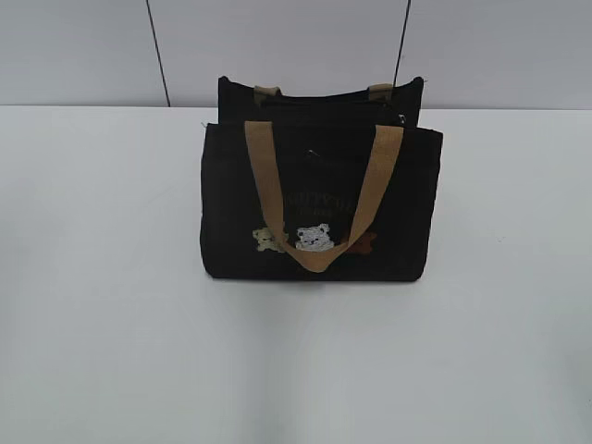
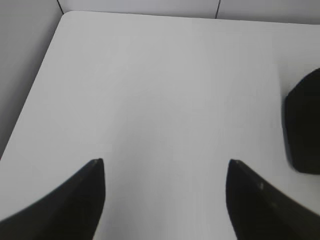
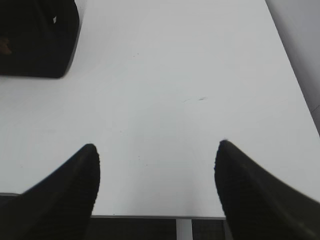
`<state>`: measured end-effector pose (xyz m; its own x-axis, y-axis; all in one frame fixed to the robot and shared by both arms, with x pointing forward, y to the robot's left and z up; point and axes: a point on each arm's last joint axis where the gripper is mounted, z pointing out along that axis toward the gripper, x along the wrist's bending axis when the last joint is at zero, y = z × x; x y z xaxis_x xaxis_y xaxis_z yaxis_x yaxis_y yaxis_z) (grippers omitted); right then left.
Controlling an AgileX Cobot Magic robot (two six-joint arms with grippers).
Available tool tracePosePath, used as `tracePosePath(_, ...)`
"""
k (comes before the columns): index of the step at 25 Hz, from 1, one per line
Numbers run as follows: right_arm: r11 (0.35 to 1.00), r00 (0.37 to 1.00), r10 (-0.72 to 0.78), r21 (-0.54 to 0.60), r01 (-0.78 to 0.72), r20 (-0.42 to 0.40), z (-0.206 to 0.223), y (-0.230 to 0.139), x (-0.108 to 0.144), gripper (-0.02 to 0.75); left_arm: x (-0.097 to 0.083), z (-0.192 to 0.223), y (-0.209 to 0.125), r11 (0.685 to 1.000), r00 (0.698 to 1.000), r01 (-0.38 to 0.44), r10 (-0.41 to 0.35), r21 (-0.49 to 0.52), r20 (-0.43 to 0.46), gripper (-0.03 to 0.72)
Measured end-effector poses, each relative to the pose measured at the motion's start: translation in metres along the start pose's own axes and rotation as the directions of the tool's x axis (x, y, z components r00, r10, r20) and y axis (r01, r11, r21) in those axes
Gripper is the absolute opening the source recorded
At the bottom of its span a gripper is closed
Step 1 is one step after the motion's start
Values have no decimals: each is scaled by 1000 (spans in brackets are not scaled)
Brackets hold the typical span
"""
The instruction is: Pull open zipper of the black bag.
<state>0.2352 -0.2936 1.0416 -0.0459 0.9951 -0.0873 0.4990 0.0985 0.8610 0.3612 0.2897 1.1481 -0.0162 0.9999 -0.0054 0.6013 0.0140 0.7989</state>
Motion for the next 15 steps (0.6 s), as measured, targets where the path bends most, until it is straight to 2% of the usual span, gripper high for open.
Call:
tracePosePath(5,1000,1000,1,0,-1,-1,0,0,0,546,9,-30,-38,999,999,-3,4,-32,42,562)
tracePosePath(15,1000,1000,1,0,-1,-1,0,0,0,546,17,-51,-113,991,989,-33,51,-132,137,562)
